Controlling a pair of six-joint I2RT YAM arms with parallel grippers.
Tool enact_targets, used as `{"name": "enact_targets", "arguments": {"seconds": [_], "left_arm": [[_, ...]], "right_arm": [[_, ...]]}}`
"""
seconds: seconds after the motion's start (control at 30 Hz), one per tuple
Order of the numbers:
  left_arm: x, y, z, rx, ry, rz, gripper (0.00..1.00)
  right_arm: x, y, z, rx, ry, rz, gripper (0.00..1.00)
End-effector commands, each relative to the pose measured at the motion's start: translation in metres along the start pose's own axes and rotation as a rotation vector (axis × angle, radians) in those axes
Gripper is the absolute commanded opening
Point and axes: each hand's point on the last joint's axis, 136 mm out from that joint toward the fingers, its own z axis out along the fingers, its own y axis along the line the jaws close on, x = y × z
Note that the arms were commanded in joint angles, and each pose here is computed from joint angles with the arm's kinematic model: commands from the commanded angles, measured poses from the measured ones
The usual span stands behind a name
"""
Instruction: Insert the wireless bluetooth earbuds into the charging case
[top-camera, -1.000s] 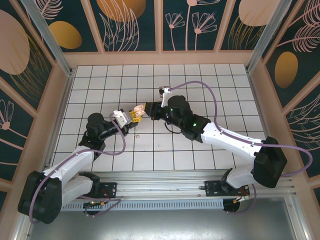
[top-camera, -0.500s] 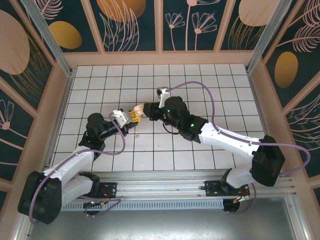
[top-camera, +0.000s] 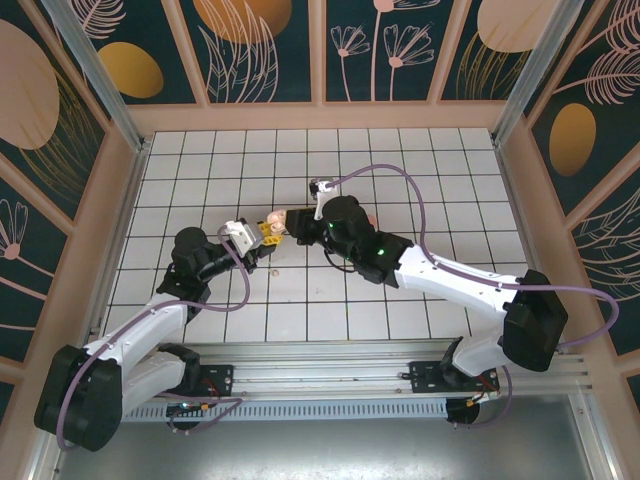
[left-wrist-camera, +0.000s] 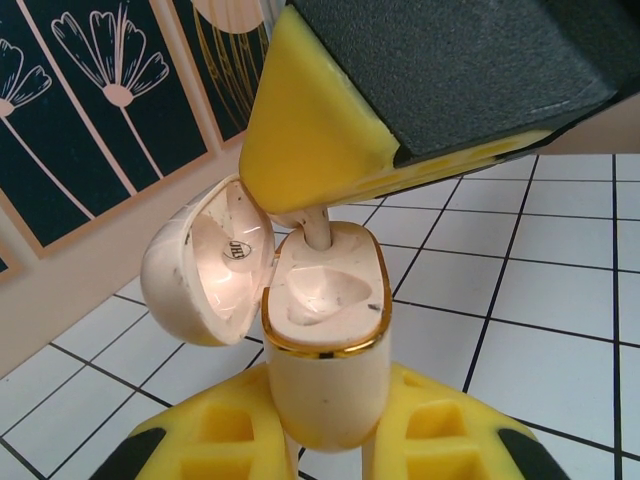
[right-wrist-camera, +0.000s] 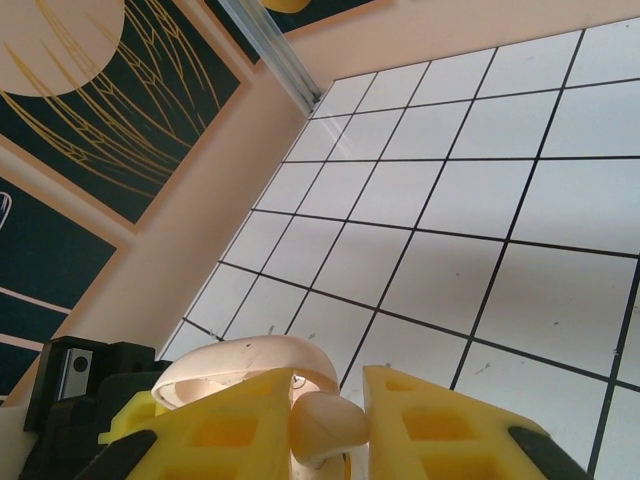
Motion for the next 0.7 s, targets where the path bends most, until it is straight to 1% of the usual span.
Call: {"name": "enact_targets", "arguments": {"seconds": [0.0, 0.23, 0.33, 0.4, 0.57, 0.6, 0.67], "left_arm": [[-0.025, 0.002, -0.002, -0.007, -0.082, 0.048, 0.07], [-0.021, 0.002, -0.003, -0.01, -0.066, 0.051, 0.07], [-0.02, 0.001, -0.003, -0.007, -0.065, 0.051, 0.07], [-0.02, 0.001, -0.002, -0.005, -0.062, 0.047, 0.07], [-0.019, 0.0, -0.002, 0.001, -0.062, 0.044, 0.07], [-0.02, 0.0, -0.002, 0.002, -0.065, 0.046, 0.07], [-0.019, -0.001, -0.002, 0.006, -0.064, 0.043, 0.07]], "right_arm": [[0.006, -0.001, 0.001, 0.017, 0.023, -0.019, 0.28], [-0.015, 0.019, -0.019, -0.093, -0.049, -0.014, 0.47], [-0.026, 0.028, -0.03, -0.153, -0.079, -0.018, 0.53], [-0.034, 0.031, -0.037, -0.19, -0.1, -0.013, 0.55], [-0.045, 0.032, -0.049, -0.273, -0.096, 0.014, 0.56], [-0.048, 0.03, -0.049, -0.285, -0.089, 0.029, 0.56], [-0.051, 0.023, -0.048, -0.305, -0.062, 0.063, 0.51]]}}
